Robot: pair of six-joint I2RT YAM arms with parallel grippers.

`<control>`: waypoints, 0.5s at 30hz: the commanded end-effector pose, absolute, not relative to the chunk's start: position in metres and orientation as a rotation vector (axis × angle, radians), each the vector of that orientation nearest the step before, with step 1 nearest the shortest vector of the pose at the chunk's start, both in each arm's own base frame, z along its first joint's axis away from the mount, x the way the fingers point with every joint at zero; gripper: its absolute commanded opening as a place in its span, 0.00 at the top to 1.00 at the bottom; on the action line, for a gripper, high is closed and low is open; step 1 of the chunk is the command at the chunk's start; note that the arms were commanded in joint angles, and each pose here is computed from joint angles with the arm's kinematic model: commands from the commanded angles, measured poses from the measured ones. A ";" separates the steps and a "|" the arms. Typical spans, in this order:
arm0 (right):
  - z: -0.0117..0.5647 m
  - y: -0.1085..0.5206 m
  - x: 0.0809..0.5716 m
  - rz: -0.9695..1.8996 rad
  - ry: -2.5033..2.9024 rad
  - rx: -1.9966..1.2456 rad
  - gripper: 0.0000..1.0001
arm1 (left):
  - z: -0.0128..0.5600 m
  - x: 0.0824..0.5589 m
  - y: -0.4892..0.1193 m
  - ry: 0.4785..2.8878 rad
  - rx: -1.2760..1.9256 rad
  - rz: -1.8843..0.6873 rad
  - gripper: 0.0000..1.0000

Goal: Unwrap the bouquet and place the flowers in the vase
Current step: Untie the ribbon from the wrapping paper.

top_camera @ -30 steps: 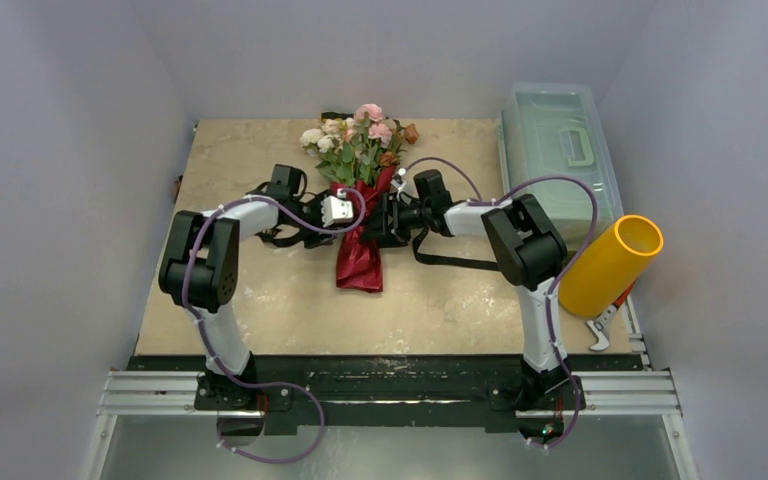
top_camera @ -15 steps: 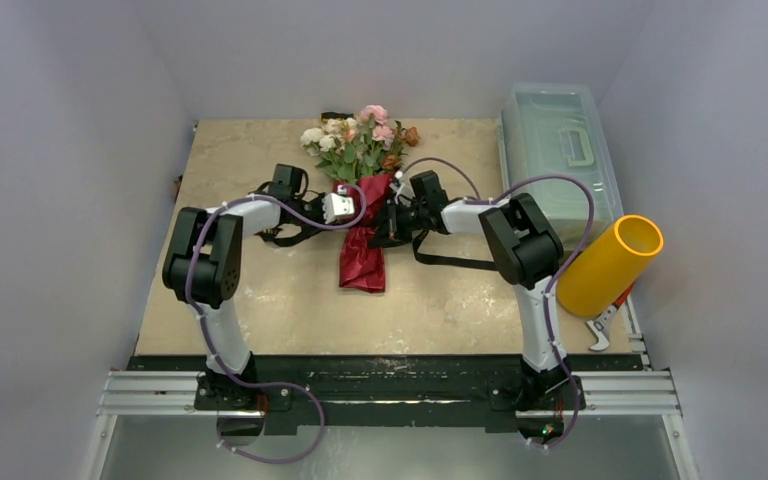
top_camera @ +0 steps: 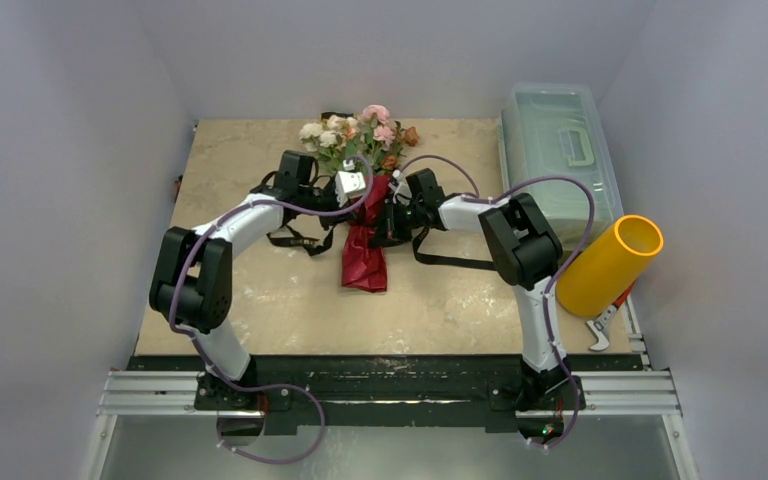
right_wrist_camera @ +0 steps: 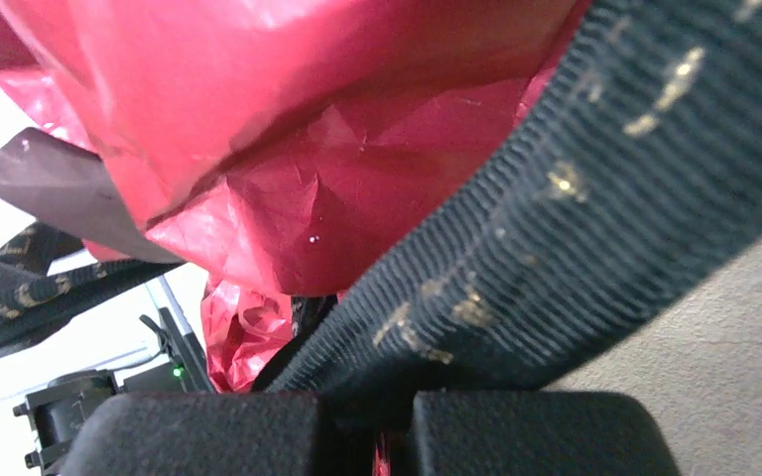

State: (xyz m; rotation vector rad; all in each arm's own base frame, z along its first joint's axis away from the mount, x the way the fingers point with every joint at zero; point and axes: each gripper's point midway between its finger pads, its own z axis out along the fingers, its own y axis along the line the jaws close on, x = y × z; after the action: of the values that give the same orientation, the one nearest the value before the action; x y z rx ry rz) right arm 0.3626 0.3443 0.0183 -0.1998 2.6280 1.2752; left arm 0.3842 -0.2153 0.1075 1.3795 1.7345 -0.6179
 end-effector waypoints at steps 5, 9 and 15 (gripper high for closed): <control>-0.014 0.319 0.370 0.990 2.707 -0.167 1.00 | 0.174 0.388 -0.244 1.634 1.223 -0.780 1.00; -0.013 0.321 0.367 1.019 2.710 -0.163 1.00 | 0.155 0.390 -0.220 1.711 1.200 -0.738 1.00; -0.015 0.318 0.366 0.992 2.717 -0.142 1.00 | 0.107 0.405 -0.161 1.888 1.122 -0.602 1.00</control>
State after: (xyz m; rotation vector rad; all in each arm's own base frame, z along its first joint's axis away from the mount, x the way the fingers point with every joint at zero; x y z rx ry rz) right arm 0.3634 0.3434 0.0168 -0.1931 2.6432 1.2322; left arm 0.3924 -0.1888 0.1050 1.1683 1.8925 -0.6677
